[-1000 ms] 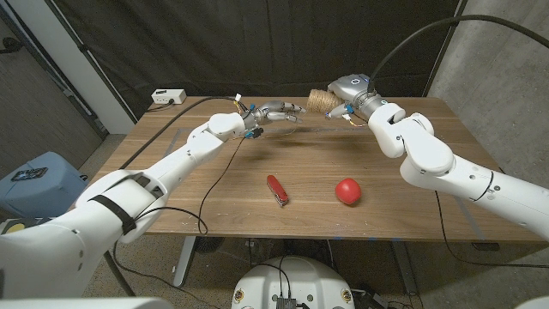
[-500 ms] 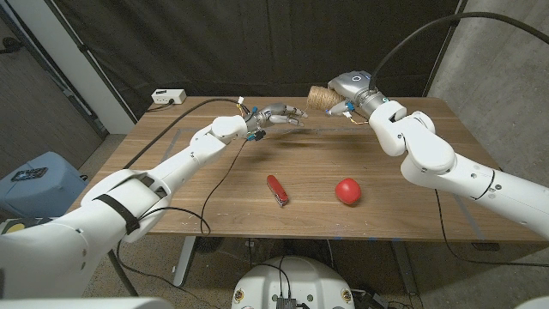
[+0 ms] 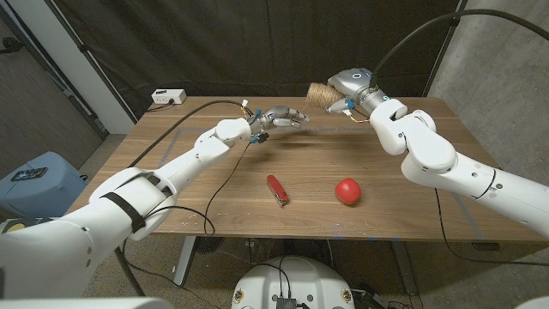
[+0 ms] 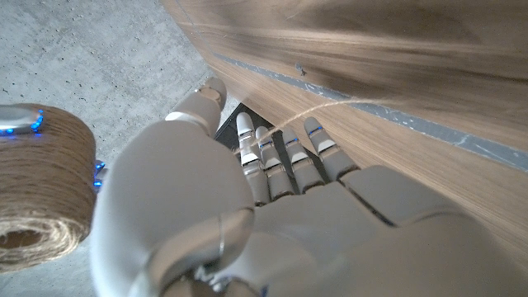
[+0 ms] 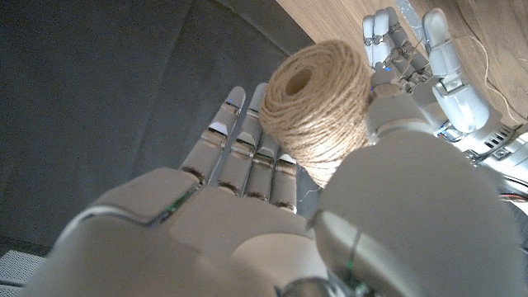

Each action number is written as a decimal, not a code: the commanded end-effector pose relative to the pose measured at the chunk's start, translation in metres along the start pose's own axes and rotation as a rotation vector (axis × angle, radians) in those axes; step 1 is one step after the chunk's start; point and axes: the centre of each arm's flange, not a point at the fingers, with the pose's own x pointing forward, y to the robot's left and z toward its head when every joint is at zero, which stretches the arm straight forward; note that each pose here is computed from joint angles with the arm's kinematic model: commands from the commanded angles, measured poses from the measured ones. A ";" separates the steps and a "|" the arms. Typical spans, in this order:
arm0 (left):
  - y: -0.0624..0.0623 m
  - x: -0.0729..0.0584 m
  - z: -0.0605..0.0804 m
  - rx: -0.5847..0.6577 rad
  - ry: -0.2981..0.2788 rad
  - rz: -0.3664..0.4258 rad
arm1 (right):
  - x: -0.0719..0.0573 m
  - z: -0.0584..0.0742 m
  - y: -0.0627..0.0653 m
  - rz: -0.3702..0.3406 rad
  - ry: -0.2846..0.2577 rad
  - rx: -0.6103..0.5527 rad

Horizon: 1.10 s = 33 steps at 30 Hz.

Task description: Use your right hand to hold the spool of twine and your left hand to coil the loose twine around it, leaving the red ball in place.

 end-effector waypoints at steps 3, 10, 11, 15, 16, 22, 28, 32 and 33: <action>-0.011 0.010 0.001 0.009 -0.002 0.000 | 0.001 0.000 -0.005 -0.012 -0.001 0.016; -0.016 0.016 0.002 0.019 0.000 -0.012 | 0.000 -0.002 -0.007 -0.017 -0.005 0.024; -0.017 0.017 0.002 0.021 0.000 -0.014 | -0.001 -0.002 -0.007 -0.019 -0.005 0.025; -0.020 0.019 0.004 0.023 -0.002 -0.014 | -0.001 -0.003 -0.009 -0.027 0.001 0.027; -0.021 0.020 0.004 0.025 -0.003 -0.014 | -0.001 -0.003 -0.009 -0.027 0.001 0.027; -0.023 0.022 0.006 0.025 -0.012 -0.013 | 0.001 -0.004 -0.011 -0.035 0.006 0.028; -0.023 0.022 0.006 0.026 -0.017 -0.007 | 0.003 -0.003 -0.012 -0.035 0.003 0.025; -0.024 0.022 0.007 0.027 -0.018 -0.009 | 0.004 -0.003 -0.012 -0.037 0.004 0.025; -0.025 0.022 0.007 0.028 -0.018 -0.011 | 0.004 -0.003 -0.012 -0.037 0.004 0.023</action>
